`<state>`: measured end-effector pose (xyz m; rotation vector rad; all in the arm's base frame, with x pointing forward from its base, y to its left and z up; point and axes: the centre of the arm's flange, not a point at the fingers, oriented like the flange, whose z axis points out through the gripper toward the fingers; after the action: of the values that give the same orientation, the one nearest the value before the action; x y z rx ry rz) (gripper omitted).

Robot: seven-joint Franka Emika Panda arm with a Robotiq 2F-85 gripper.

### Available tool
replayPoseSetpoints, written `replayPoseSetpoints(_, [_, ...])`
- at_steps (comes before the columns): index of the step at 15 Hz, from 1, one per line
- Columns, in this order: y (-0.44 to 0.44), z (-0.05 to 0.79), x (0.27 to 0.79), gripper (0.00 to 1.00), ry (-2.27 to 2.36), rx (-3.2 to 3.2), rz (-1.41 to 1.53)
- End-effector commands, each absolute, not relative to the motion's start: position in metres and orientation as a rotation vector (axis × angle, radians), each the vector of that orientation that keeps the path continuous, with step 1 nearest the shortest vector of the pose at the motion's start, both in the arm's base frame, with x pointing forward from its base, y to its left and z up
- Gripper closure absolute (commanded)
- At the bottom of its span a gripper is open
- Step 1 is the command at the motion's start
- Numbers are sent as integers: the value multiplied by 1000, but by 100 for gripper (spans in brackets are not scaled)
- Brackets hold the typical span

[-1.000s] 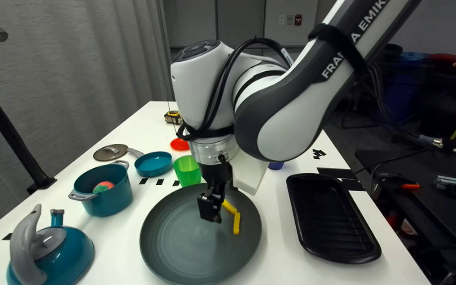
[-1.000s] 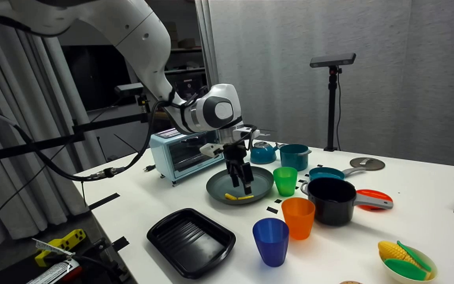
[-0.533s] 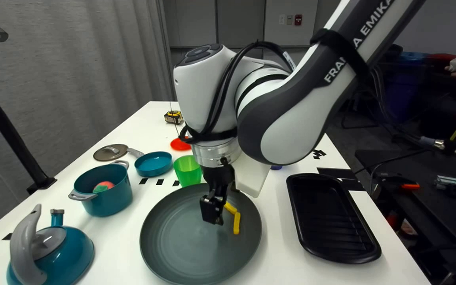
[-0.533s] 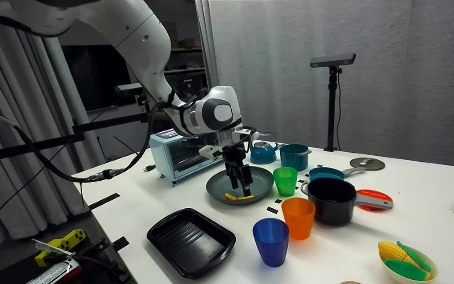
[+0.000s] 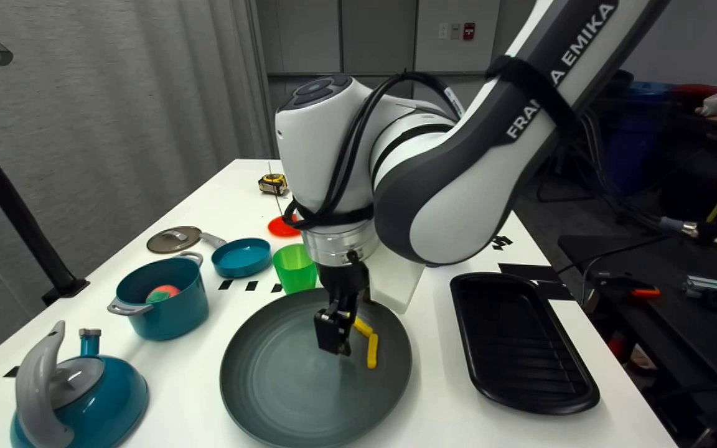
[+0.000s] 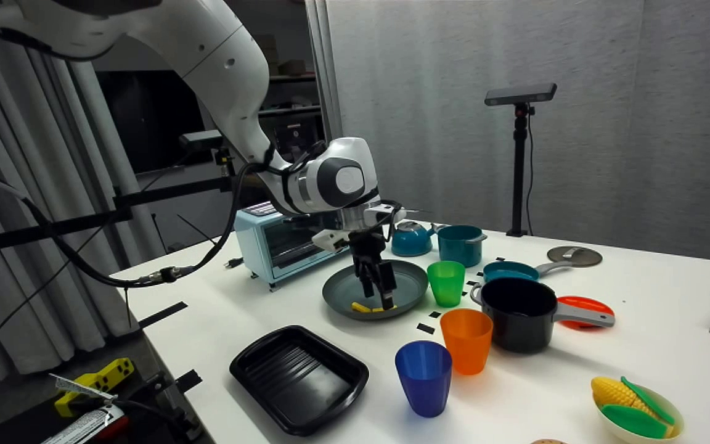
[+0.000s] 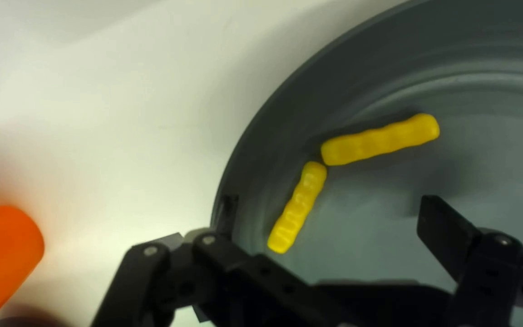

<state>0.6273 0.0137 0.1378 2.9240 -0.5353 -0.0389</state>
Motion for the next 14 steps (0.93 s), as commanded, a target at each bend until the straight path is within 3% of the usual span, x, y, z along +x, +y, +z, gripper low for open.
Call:
replayPoseSetpoints(1, [10,136,634,0,-549,2962,6])
replayPoseSetpoints(9, [-9,126,638,0,-586,2969,19])
replayPoseSetpoints(14, [28,121,631,0,-565,2978,14])
